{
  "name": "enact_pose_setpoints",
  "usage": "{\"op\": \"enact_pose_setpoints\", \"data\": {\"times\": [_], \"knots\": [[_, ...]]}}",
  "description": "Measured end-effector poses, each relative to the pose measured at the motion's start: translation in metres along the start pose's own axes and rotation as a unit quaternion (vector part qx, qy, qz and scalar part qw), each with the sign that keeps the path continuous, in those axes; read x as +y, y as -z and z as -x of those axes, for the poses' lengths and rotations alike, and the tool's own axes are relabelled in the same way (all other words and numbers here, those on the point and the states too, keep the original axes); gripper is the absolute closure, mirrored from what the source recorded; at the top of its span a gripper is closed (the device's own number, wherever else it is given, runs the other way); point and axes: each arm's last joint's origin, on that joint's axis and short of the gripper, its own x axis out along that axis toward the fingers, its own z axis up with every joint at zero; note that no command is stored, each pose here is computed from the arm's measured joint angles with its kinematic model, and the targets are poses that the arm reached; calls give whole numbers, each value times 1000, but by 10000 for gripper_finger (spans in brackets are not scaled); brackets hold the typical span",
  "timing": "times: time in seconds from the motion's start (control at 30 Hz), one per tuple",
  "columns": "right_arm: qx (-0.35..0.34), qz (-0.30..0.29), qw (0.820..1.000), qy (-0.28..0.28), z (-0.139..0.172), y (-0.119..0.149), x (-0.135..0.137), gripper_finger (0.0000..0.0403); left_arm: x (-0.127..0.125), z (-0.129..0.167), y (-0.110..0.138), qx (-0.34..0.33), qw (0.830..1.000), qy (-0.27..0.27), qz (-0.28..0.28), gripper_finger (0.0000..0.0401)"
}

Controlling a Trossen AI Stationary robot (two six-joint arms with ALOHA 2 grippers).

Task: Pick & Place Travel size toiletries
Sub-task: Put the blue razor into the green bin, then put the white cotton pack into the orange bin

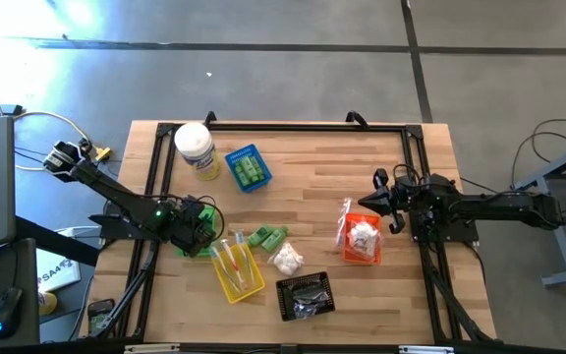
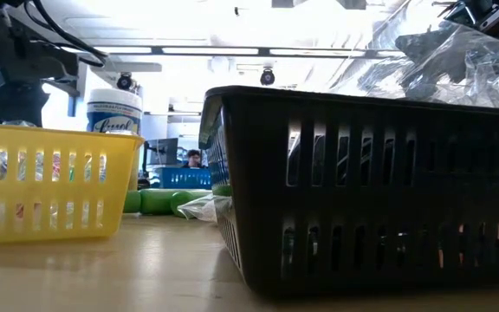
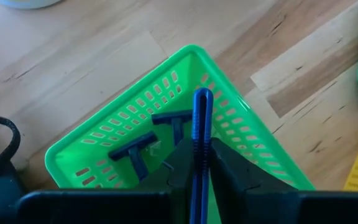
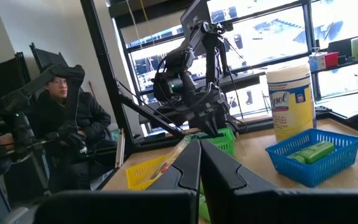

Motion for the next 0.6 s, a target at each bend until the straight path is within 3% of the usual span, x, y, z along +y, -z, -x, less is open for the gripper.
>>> {"op": "enact_pose_setpoints", "data": {"times": [0.33, 0.5, 0.6], "knots": [[0, -3, 1000, 0, 0, 0, 0, 400, 2, 2, -1, 1, 999, -3, -34, 249], [0, -3, 1000, 0, 0, 0, 0, 400, -2, 30, -16, -6, 996, -5, -93, 237], [-1, -3, 1000, 0, 0, 0, 0, 400, -9, 56, -30, -30, 986, 8, -161, 237]]}}
